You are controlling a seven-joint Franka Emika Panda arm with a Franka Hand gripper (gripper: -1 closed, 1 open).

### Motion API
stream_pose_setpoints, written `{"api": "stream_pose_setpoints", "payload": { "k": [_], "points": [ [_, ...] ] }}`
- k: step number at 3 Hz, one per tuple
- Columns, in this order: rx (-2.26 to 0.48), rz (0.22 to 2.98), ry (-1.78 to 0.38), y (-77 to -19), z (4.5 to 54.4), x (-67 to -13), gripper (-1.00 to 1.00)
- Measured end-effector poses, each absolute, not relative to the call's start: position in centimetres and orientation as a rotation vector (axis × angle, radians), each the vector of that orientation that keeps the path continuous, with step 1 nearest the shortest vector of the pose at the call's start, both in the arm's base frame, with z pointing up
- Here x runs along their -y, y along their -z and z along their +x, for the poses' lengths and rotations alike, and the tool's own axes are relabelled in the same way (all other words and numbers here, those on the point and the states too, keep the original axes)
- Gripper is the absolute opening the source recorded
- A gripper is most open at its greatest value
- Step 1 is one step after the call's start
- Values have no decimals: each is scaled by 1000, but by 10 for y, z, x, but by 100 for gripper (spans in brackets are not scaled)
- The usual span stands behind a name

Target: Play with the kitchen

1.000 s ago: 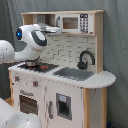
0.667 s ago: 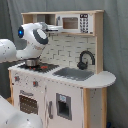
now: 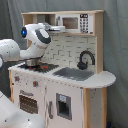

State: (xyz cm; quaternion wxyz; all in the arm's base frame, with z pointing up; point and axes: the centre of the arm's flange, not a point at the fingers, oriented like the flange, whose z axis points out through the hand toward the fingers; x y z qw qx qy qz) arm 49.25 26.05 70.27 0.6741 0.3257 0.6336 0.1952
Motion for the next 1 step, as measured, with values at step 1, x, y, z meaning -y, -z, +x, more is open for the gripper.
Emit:
{"api": "stream_pose_setpoints", "payload": {
  "k": [1],
  "points": [
    [-1375, 740, -527, -711, 483, -251, 100]
  ]
}}
